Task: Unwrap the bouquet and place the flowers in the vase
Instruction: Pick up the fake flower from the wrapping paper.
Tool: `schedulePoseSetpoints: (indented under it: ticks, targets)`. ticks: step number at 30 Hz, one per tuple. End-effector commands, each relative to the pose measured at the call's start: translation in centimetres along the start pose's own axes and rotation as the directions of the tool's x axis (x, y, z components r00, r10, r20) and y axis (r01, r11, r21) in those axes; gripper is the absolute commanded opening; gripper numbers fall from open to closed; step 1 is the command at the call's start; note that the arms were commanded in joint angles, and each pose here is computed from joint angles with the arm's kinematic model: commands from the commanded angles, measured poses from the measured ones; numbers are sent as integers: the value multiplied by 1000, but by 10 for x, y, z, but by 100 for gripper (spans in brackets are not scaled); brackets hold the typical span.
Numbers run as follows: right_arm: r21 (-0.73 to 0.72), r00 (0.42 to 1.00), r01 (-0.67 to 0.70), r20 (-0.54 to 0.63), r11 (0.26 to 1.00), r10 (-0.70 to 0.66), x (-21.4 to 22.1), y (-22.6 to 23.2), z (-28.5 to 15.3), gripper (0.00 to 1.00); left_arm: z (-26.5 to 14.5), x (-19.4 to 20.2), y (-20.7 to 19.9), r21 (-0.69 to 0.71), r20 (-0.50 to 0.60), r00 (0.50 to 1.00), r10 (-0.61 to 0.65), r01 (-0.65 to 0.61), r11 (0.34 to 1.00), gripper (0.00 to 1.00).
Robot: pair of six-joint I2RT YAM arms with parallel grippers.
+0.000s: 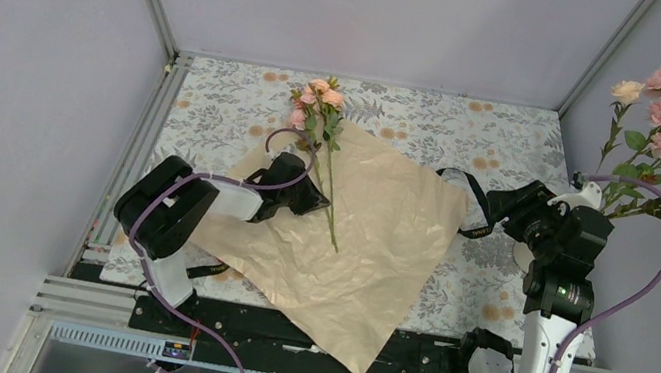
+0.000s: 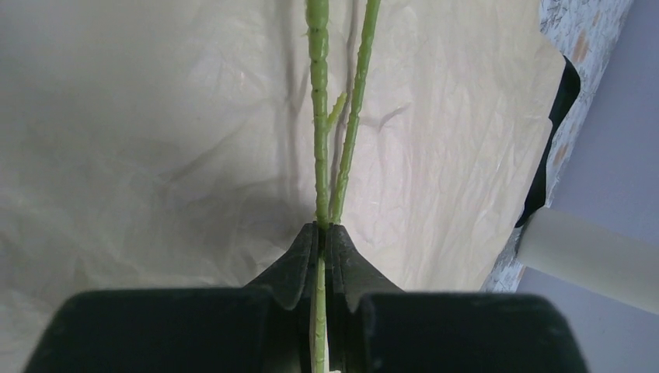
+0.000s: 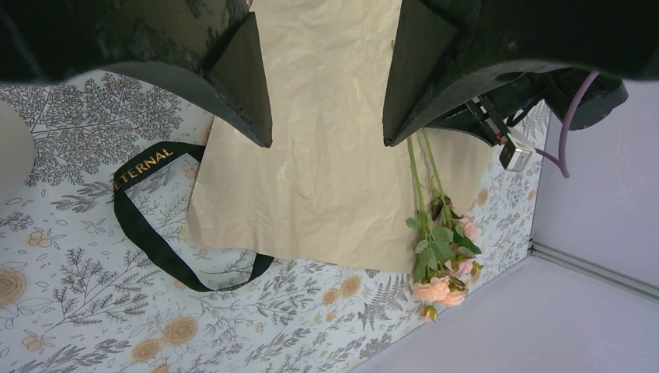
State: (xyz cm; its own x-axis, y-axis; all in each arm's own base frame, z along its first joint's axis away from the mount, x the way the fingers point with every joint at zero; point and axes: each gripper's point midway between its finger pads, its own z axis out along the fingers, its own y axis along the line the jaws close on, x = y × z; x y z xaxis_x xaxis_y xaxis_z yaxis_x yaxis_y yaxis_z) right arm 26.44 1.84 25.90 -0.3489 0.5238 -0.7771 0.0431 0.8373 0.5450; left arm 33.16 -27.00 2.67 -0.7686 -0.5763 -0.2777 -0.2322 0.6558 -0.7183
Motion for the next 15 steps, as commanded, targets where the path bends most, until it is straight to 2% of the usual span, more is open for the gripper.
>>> schedulePoseSetpoints:
  ticks: [1, 10, 15]
  targets:
    - [-38, 1000, 26, 16, 999, -26, -9, 14, -9, 61, -23, -19, -39, 149, 98, 995, 5, -20, 989, 0]
    - [-81, 1000, 3, 3, 997, -3, -10, 24, -10, 61, -87, -44, -78, 279, 277, 954, 114, -194, 940, 0]
    - [-180, 999, -7, -49, 984, -2, -6, 44, -8, 61, -136, -46, -107, 376, 361, 910, 206, -344, 861, 0]
